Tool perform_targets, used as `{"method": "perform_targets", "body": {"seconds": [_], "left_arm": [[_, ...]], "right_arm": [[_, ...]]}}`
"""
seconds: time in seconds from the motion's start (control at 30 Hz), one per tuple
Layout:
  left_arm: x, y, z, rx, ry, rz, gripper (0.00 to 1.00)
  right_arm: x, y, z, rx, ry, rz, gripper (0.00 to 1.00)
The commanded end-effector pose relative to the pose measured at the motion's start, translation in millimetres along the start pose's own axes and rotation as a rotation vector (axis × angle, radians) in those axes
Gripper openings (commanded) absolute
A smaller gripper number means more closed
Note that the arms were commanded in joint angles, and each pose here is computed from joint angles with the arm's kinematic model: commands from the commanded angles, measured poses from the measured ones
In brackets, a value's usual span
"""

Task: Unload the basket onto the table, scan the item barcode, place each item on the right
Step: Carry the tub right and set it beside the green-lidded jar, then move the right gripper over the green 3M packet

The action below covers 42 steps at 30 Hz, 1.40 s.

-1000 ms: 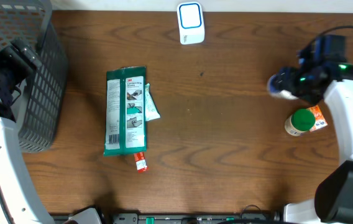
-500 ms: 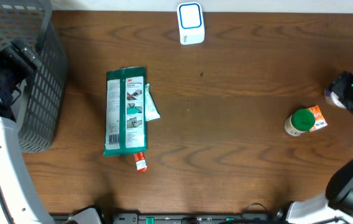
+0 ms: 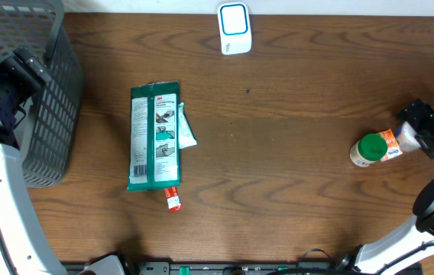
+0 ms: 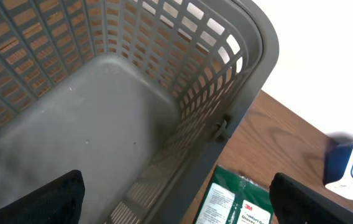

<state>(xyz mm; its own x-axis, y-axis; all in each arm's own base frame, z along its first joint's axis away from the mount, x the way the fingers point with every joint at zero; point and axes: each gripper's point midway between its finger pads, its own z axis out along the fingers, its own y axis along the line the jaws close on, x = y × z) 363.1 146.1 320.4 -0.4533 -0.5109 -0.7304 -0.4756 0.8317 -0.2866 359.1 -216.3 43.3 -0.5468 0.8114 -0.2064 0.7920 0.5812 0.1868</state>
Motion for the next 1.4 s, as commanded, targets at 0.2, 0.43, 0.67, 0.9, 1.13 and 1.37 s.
{"method": "perform_targets", "body": {"seconds": [0.2, 0.43, 0.67, 0.9, 1.13, 1.37], "left_arm": [[-3, 1, -3, -0.004, -0.011, -0.006, 0.93], [-4, 1, -3, -0.004, -0.011, -0.006, 0.94], [-4, 1, -3, -0.004, -0.011, -0.006, 0.93], [-4, 1, -3, -0.004, -0.011, -0.006, 0.93], [-3, 1, -3, -0.004, -0.011, -0.006, 0.93], [-3, 1, -3, -0.004, -0.011, -0.006, 0.93]], "right_arm": [[-22, 2, -55, -0.047, -0.095, 0.029, 0.99], [-29, 24, -126, -0.090, -0.152, -0.075, 0.99], [36, 130, -185, -0.363, -0.040, -0.459, 0.84], [141, 225, -189, -0.464, 0.055, -0.781, 0.27], [286, 300, -183, -0.560, 0.202, -1.019, 0.54], [419, 321, -152, -0.618, 0.436, -1.198, 0.59]]}}
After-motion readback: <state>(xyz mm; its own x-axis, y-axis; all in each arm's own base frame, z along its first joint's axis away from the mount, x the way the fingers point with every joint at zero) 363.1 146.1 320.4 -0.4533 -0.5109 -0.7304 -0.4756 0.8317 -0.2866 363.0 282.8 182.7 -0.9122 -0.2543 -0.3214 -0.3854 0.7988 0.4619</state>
